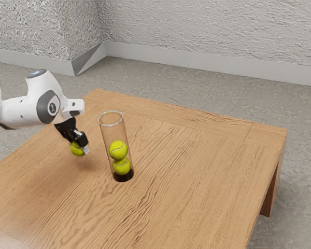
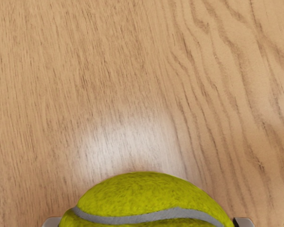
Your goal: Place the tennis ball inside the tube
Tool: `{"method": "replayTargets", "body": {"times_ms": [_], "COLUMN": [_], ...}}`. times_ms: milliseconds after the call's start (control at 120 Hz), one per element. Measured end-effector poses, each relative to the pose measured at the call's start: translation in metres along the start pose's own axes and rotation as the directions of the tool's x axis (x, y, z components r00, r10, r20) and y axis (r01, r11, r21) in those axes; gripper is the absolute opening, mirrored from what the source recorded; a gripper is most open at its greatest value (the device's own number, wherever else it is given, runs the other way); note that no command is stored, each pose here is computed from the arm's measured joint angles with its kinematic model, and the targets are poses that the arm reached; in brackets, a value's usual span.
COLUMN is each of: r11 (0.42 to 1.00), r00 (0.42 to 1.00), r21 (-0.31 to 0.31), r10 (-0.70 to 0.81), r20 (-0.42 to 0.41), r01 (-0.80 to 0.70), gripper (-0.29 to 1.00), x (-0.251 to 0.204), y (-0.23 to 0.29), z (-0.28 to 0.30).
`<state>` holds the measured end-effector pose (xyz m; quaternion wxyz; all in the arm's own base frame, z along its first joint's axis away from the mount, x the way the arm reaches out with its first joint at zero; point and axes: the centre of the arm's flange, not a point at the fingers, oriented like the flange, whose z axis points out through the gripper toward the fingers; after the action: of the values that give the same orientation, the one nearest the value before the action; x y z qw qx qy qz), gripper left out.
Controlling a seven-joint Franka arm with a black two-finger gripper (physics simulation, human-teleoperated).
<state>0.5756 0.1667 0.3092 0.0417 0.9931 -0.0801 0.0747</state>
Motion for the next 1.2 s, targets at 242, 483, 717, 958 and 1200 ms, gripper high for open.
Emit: {"method": "replayTargets", "body": {"times_ms": [242, 483, 717, 958, 1200], "r11": [0.993, 0.976, 0.974, 0.974, 0.967], "r00": [0.987, 0.951, 0.934, 0.928, 0.918], "r21": [0.101, 0.183, 0.180, 0.159, 0.137], "r10": [0.079, 0.166, 0.189, 0.206, 0.248], "r20": [-0.142, -0.261, -0.304, -0.310, -0.309], "r01": [-0.065, -0.120, -0.139, -0.163, -0.215], "gripper": [0.14, 0.06, 0.04, 0.27, 0.55], "x": [0.013, 0.021, 0.020, 0.020, 0.022], "y": [0.053, 0.133, 0.177, 0.202, 0.215], "z": [-0.119, -0.203, -0.226, -0.226, -0.227]}}
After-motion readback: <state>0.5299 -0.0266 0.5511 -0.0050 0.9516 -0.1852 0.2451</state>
